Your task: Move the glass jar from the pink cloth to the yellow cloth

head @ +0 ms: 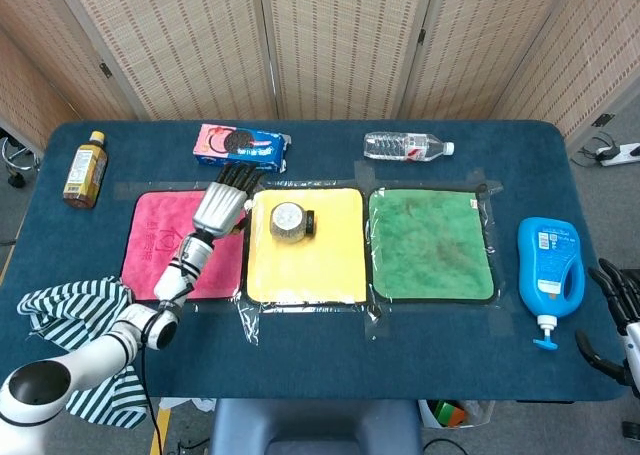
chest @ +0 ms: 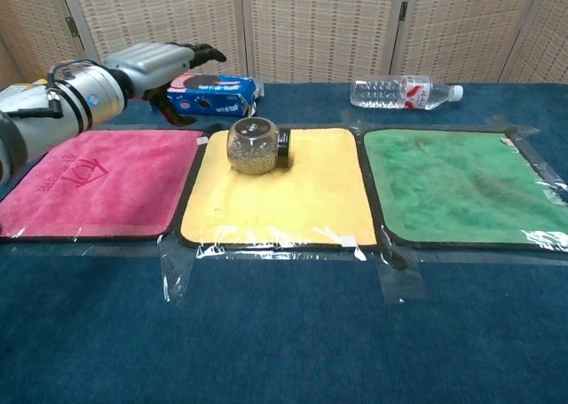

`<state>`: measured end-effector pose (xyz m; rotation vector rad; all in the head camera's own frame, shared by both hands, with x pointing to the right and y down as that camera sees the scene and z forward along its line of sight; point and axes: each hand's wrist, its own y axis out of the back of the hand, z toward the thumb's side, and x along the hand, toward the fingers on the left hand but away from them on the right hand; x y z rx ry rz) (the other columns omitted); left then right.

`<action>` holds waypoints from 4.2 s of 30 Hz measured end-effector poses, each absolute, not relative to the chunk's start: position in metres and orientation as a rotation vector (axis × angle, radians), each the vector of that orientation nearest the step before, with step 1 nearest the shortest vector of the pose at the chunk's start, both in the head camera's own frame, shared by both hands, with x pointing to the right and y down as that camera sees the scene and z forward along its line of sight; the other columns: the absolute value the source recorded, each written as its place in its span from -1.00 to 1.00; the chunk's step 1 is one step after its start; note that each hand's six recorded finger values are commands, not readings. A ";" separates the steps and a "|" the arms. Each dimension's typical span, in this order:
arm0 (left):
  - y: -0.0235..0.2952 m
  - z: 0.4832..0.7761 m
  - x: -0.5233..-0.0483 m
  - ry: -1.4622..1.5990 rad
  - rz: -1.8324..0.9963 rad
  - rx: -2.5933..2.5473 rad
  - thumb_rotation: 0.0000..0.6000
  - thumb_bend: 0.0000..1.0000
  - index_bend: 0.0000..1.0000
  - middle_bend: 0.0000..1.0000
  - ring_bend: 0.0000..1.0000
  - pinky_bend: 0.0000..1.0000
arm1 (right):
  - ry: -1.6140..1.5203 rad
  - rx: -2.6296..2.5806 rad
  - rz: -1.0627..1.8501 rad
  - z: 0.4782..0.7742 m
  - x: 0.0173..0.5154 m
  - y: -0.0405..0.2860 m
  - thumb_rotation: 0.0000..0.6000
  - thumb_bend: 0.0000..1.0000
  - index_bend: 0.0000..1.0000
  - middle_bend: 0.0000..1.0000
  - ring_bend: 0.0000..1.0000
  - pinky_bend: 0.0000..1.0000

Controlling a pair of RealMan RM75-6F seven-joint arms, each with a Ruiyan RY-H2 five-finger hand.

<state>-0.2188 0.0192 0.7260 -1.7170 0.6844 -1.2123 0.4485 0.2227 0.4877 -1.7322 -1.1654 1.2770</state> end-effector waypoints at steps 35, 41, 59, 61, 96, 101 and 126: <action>0.074 0.599 -0.423 1.025 -1.455 -1.460 1.00 -0.30 -0.82 -0.83 -0.83 -0.85 | -0.566 -1.978 1.062 0.540 0.306 0.136 1.00 -0.10 -0.95 -0.85 -0.82 -0.97; 0.084 0.588 -0.430 1.036 -1.453 -1.450 1.00 -0.30 -0.82 -0.83 -0.83 -0.85 | -0.415 -2.007 1.019 0.561 0.245 0.099 1.00 -0.09 -0.83 -0.78 -0.77 -0.91; 0.097 0.572 -0.435 1.043 -1.447 -1.448 1.00 -0.30 -0.82 -0.83 -0.83 -0.85 | -0.189 -1.985 0.929 0.628 0.074 0.040 1.00 -0.05 -0.67 -0.76 -0.72 -0.91; 0.099 0.571 -0.436 1.045 -1.446 -1.448 1.00 -0.30 -0.82 -0.83 -0.83 -0.85 | -0.179 -1.976 0.944 0.637 0.063 0.036 1.00 -0.05 -0.66 -0.75 -0.72 -0.91; 0.122 0.568 -0.457 1.069 -1.486 -1.450 1.00 -0.30 -0.82 -0.83 -0.83 -0.85 | -0.050 -1.868 1.128 0.732 -0.016 0.019 1.00 0.01 -0.59 -0.69 -0.71 -0.91; 0.122 0.569 -0.459 1.067 -1.489 -1.451 1.00 -0.30 -0.82 -0.83 -0.83 -0.85 | -0.023 -1.865 1.151 0.741 -0.018 0.021 1.00 0.01 -0.57 -0.68 -0.69 -0.91; 0.121 0.576 -0.455 1.068 -1.482 -1.467 1.00 -0.30 -0.82 -0.83 -0.84 -0.85 | 0.112 -1.949 1.053 0.695 0.018 0.056 1.00 0.02 -0.57 -0.60 -0.60 -0.81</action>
